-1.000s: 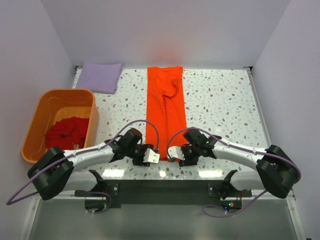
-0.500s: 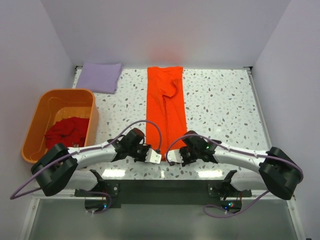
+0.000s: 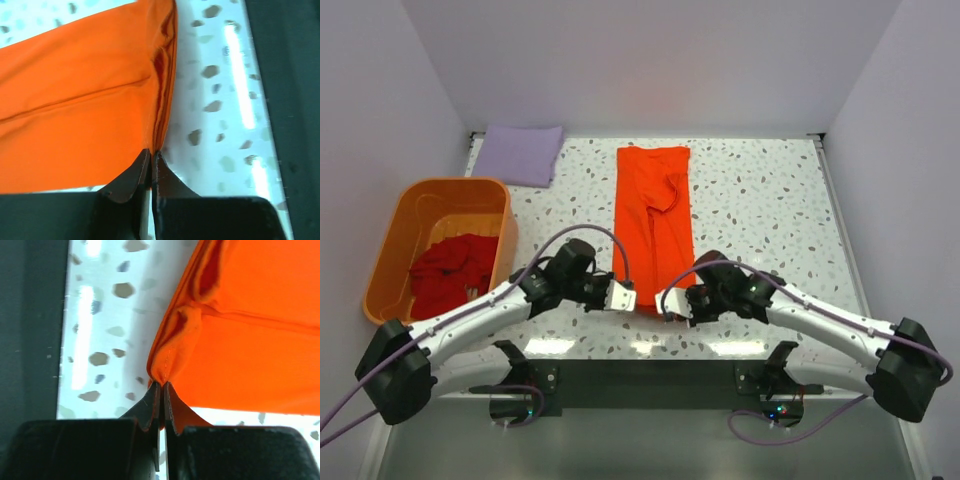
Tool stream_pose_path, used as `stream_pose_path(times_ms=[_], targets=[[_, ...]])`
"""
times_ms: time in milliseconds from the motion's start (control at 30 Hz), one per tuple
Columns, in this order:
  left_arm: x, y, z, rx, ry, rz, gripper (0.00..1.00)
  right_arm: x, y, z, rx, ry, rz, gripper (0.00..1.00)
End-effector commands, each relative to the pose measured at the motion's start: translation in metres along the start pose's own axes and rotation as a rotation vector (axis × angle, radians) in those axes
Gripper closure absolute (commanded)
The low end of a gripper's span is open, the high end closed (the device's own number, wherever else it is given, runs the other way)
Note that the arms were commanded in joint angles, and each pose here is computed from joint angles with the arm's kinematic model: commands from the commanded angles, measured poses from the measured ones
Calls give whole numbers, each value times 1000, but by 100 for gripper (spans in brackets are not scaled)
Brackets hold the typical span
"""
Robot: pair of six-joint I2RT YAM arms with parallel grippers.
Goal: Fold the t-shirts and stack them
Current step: Fold the tshirt
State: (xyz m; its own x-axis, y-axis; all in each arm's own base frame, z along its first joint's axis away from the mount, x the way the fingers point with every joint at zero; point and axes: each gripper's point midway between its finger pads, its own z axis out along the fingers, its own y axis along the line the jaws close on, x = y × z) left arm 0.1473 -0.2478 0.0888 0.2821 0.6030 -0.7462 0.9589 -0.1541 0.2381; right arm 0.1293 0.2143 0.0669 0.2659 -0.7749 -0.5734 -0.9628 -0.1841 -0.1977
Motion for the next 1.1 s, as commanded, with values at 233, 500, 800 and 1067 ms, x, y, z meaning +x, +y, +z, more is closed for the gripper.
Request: stream_pose_path(times_ms=[233,500,800,1067], targets=[[-4,101,-15,-110,-13,80,100,-5,-103,-19,67,-54,1,100],[23,175,-16,-172,16,69,100,16,-175,-17,92,-53,3,100],[56,243,-6,-212,40,62,100,37,-252,-10,118,-52,10,100],[77,288,2,-242,64,68,100,63,-293,4,130,-30,23,100]])
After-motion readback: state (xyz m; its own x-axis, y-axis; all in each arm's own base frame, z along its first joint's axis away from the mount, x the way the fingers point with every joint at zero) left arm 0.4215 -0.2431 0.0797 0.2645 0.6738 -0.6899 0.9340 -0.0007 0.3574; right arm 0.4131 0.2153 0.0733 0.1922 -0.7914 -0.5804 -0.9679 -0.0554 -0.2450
